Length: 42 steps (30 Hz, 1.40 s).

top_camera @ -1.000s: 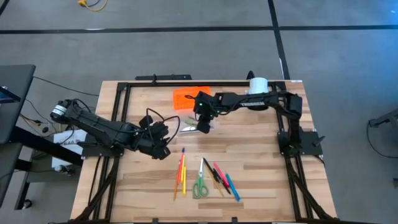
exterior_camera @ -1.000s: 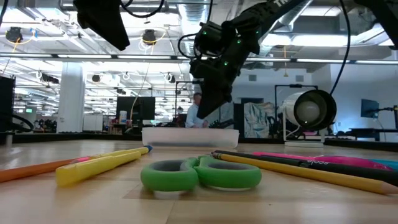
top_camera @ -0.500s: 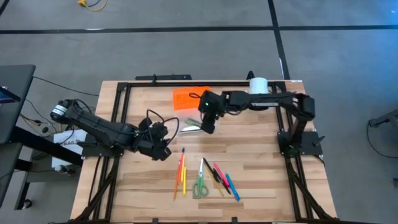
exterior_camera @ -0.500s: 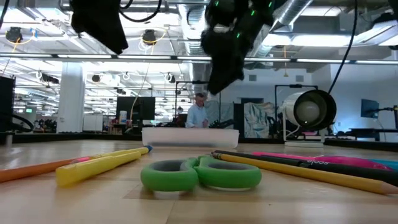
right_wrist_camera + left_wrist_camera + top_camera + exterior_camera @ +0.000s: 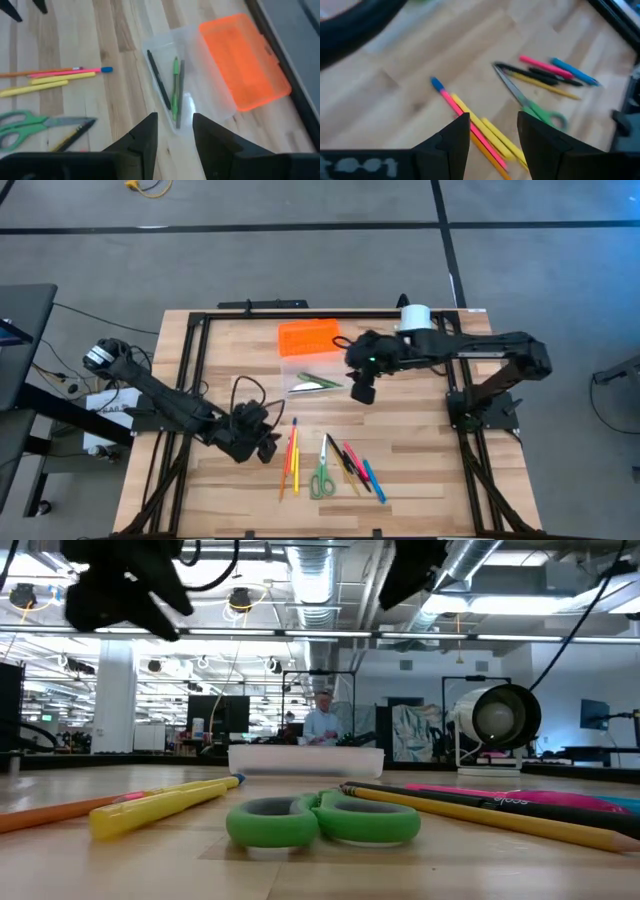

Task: Pick & place school supplies into a supply box
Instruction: Put the orange pencil into the supply box

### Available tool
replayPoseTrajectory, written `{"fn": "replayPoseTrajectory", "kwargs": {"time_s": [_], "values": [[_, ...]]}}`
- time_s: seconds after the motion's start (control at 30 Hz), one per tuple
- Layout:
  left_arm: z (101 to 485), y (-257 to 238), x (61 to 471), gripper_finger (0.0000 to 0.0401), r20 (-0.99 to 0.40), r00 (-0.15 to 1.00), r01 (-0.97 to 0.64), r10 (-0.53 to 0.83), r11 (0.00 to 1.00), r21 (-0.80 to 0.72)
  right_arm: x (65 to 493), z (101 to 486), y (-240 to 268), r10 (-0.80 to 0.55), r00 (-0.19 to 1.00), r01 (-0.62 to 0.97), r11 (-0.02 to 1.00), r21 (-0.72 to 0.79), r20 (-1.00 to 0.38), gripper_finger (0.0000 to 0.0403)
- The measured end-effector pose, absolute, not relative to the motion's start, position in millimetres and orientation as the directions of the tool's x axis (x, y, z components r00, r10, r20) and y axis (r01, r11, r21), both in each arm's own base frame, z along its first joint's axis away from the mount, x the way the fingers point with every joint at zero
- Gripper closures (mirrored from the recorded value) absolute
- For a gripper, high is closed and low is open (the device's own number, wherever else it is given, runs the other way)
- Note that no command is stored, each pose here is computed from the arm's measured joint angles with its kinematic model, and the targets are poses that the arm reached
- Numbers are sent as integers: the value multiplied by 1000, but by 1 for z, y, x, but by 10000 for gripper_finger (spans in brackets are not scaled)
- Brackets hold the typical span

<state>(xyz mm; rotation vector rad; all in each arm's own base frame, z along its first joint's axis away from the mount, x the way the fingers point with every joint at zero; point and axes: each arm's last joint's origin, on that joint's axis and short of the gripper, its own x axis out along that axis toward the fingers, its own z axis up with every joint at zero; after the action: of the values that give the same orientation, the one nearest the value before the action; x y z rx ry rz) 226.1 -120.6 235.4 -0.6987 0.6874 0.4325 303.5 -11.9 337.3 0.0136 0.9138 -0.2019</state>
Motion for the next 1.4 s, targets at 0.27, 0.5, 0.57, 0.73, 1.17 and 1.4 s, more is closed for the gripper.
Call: {"fn": "replayPoseTrajectory", "kwargs": {"time_s": [0.27, 0.5, 0.57, 0.73, 1.17, 1.4], "values": [[212, -151, 226, 248, -666, 746, -507, 29, 673, -539, 267, 358, 2, -220, 570, 170, 974, -148, -792, 285], [172, -177, 256, 248, -662, 745, -451, -80, 671, -589, 248, 371, 8, -226, 599, 164, 974, -158, -768, 285], [161, -183, 263, 248, -696, 713, -475, -88, 669, -571, 243, 374, 8, -225, 599, 167, 974, -155, -769, 285], [153, -198, 275, 248, -775, 628, -532, -64, 692, -488, 231, 378, 8, -225, 589, 189, 972, -139, -776, 285], [164, -199, 273, 248, -885, 463, -525, 41, 817, -237, 213, 388, 10, -227, 618, 228, 968, -104, -752, 285], [163, -199, 272, 248, -884, 465, -489, 49, 846, -210, 213, 389, 18, -267, 630, 237, 960, -147, -730, 285]]}}
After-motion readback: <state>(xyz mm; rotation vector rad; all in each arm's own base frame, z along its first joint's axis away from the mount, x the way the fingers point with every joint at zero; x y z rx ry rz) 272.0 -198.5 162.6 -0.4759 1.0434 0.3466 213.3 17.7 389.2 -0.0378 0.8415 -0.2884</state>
